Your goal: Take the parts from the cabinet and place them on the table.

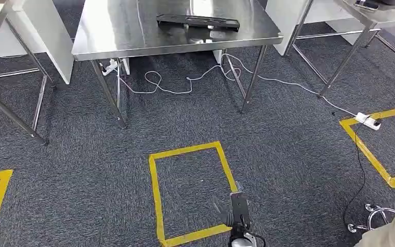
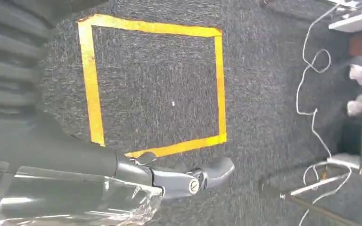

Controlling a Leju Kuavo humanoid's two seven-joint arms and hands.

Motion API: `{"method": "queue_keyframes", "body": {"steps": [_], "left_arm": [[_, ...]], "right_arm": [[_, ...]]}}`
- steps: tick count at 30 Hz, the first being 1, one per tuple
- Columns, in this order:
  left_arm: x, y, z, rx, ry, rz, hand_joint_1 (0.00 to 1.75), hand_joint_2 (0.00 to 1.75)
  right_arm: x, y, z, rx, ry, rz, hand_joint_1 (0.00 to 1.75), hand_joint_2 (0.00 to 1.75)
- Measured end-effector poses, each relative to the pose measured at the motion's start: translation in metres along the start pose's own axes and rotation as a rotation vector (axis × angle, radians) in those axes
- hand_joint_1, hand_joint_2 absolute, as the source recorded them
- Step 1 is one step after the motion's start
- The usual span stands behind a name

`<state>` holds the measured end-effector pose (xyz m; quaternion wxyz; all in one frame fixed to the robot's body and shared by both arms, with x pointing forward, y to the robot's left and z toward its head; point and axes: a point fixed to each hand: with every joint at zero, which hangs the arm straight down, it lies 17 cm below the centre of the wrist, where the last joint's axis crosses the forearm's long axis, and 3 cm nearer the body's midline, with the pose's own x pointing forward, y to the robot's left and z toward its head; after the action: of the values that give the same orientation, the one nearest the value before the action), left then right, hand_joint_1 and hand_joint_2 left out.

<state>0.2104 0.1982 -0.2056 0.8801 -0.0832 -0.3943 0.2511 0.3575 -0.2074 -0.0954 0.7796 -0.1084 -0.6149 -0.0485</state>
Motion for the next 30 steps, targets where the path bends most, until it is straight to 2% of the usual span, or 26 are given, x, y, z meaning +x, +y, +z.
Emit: {"method": "queue_keyframes", "body": {"steps": [7, 17, 30], "left_arm": [[0.001, -0.008, 0.001, -0.038, -0.01, -0.019, 0.0, 0.0], [-0.006, -0.011, 0.002, -0.058, 0.028, -0.039, 0.0, 0.0], [-0.004, -0.017, 0.0, -0.073, 0.032, -0.044, 0.0, 0.0]], "right_arm": [[0.017, -0.01, -0.01, -0.038, -0.041, -0.038, 0.0, 0.0], [-0.007, -0.032, 0.007, -0.093, 0.008, -0.056, 0.0, 0.0], [-0.003, -0.029, 0.005, -0.081, 0.005, -0.107, 0.0, 0.0]]}}
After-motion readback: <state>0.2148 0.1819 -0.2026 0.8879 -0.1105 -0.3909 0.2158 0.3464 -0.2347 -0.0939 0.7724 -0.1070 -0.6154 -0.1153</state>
